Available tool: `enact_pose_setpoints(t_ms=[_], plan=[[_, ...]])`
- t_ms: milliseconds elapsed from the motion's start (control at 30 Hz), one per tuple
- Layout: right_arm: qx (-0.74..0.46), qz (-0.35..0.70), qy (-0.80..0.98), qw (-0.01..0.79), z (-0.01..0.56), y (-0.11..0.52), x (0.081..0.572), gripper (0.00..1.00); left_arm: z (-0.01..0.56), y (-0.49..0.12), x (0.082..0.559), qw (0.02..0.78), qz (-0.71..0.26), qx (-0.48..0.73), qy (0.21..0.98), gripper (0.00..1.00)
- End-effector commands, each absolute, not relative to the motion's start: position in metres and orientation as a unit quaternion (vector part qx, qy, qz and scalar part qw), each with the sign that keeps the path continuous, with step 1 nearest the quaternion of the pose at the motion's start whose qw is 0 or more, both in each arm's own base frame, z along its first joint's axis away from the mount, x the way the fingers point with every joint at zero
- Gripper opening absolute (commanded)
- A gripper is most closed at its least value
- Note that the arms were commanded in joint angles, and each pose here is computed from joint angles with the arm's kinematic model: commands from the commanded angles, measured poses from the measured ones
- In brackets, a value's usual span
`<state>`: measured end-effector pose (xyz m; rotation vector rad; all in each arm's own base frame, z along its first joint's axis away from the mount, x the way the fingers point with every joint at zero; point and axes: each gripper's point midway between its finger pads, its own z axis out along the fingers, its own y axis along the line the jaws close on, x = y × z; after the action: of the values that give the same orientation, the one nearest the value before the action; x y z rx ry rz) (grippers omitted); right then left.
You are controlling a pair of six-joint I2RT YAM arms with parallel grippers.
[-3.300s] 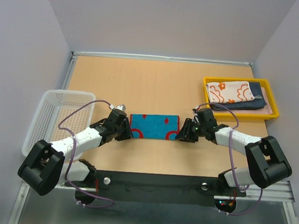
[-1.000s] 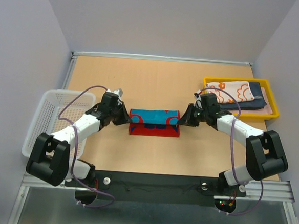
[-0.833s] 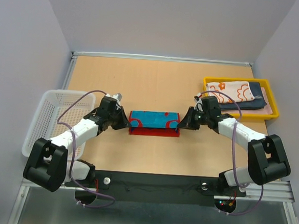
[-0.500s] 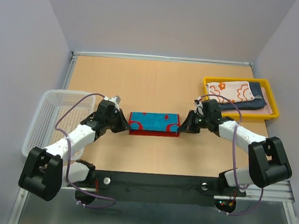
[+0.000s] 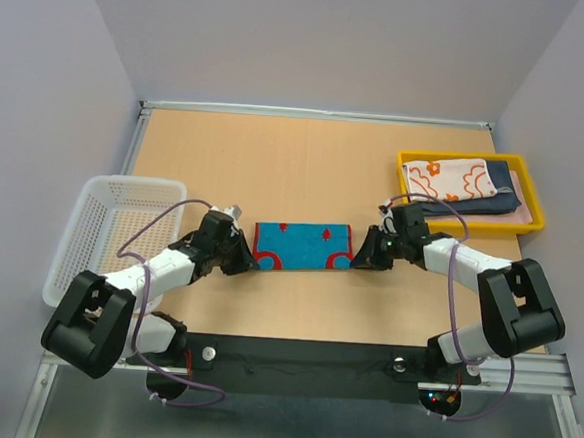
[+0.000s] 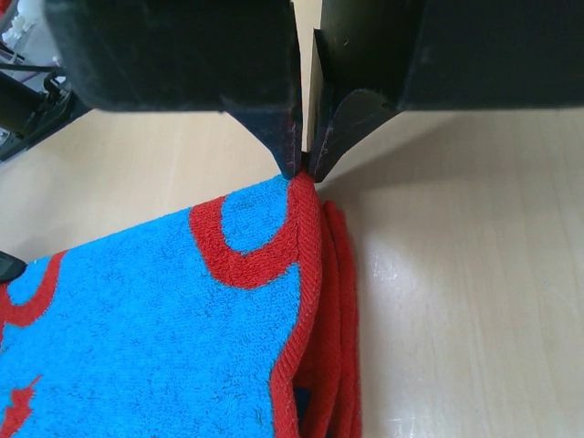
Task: Fold and stack the towels
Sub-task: Fold the towel
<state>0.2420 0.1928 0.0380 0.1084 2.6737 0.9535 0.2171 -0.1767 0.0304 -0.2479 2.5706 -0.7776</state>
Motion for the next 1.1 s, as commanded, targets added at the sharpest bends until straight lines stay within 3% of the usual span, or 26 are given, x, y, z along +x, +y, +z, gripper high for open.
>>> enact_pose_setpoints(t_ms=[0,33,67,133,300,433,567,833,1067], plan=[[0.027,0.314,0.928,0.199,0.052,0.186,0.259,0.30,0.031,-0.172,0.222,0.245,-0.271,-0.101,0.925,0.21],[0.025,0.317,0.925,0.206,0.056,0.187,0.260,0.31,0.034,-0.171,0.224,0.251,-0.270,-0.105,0.924,0.21],[0.025,0.321,0.923,0.211,0.062,0.187,0.260,0.39,0.039,-0.168,0.225,0.261,-0.266,-0.110,0.922,0.29],[0.021,0.331,0.916,0.226,0.075,0.190,0.262,0.48,0.051,-0.167,0.232,0.281,-0.265,-0.113,0.916,0.34],[0.003,0.365,0.891,0.270,0.119,0.199,0.273,0.49,0.087,-0.162,0.246,0.320,-0.256,-0.115,0.905,0.51],[-0.016,0.387,0.874,0.293,0.145,0.212,0.290,0.49,0.113,-0.167,0.255,0.344,-0.262,-0.108,0.895,0.55],[-0.016,0.406,0.861,0.307,0.149,0.226,0.312,0.47,0.124,-0.187,0.266,0.351,-0.282,-0.089,0.888,0.46],[0.020,0.397,0.862,0.315,0.096,0.235,0.353,0.44,0.070,-0.202,0.303,0.329,-0.242,-0.083,0.909,0.21],[0.031,0.340,0.887,0.312,0.059,0.214,0.346,0.43,0.031,-0.181,0.309,0.298,-0.192,-0.097,0.930,0.14]])
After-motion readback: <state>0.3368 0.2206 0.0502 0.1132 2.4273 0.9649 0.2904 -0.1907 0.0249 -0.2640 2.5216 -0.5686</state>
